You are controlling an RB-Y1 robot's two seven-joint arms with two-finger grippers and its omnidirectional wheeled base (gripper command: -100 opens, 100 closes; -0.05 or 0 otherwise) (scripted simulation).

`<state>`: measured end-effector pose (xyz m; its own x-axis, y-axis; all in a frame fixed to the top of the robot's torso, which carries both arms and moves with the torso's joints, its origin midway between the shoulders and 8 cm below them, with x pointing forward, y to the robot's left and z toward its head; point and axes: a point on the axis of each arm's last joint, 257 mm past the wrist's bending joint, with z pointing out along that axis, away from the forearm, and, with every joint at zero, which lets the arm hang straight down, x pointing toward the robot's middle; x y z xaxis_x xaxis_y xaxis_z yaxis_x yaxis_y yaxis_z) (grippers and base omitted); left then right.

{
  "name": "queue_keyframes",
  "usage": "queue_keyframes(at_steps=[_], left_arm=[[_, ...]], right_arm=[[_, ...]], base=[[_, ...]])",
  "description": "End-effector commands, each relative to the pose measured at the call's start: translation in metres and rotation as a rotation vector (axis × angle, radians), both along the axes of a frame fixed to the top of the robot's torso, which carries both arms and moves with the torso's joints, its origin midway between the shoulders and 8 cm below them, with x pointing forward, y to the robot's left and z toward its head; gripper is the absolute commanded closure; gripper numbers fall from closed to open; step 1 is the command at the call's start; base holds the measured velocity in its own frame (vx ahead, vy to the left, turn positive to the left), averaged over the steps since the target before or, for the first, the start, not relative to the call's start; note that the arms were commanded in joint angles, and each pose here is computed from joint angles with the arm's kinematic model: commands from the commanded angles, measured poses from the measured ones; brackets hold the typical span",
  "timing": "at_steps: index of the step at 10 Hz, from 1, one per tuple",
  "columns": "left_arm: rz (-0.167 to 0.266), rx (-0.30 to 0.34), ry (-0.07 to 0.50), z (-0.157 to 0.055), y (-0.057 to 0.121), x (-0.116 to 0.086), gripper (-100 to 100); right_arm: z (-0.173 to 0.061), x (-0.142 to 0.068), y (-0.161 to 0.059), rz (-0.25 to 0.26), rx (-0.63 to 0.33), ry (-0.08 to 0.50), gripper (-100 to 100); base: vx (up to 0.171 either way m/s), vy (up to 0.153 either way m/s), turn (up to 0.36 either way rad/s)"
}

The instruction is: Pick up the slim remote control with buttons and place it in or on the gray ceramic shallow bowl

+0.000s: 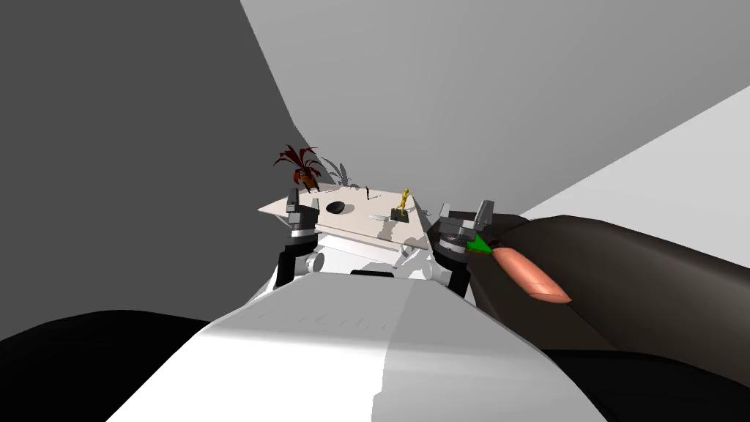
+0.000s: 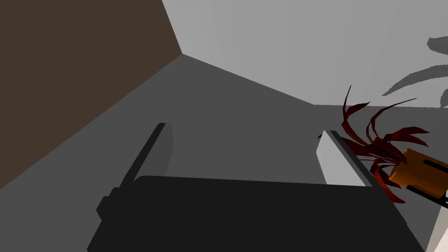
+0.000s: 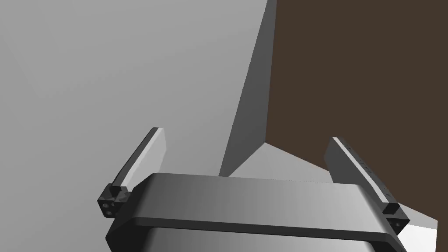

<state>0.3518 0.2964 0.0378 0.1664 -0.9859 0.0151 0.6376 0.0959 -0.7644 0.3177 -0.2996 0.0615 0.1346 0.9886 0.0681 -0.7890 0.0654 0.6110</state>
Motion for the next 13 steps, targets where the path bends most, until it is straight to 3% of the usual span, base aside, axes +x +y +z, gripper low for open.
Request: queue_keyframes(at_steps=[1,2,6,7,8,9,11,13], left_arm=[[0.020,0.005,0.115,-0.036,0.017,0.008,-100],[0.020,0.005,0.115,-0.036,0.017,0.008,-100],[0.084,-0.016,0.384,-0.126,0.065,0.009,-100],[0.084,-0.016,0.384,-0.126,0.065,0.009,-100],[0.105,-0.028,0.467,-0.154,0.081,0.004,-100],[0.105,-0.028,0.467,-0.154,0.081,0.004,-100],[0.152,-0.056,0.632,-0.210,0.114,-0.015,-100],[0.152,-0.062,0.645,-0.215,0.115,-0.015,-100]], right_arm=[[0.000,0.000,0.000,0.000,0.000,0.000,0],[0.000,0.000,0.000,0.000,0.000,0.000,0],[0.000,0.000,0.000,0.000,0.000,0.000,0],[0.000,0.000,0.000,0.000,0.000,0.000,0],[0.000,0.000,0.000,0.000,0.000,0.000,0],[0.000,0.000,0.000,0.000,0.000,0.000,0],[0.000,0.000,0.000,0.000,0.000,0.000,0],[0.000,0.000,0.000,0.000,0.000,0.000,0]], base=[[-0.064,-0.031,-0.254],[-0.089,-0.040,-0.150],[-0.080,-0.059,-0.235],[-0.071,-0.058,-0.082],[-0.053,-0.060,-0.188],[-0.036,-0.040,-0.128],[-0.052,-0.073,-0.316],[-0.026,-0.047,-0.070]])
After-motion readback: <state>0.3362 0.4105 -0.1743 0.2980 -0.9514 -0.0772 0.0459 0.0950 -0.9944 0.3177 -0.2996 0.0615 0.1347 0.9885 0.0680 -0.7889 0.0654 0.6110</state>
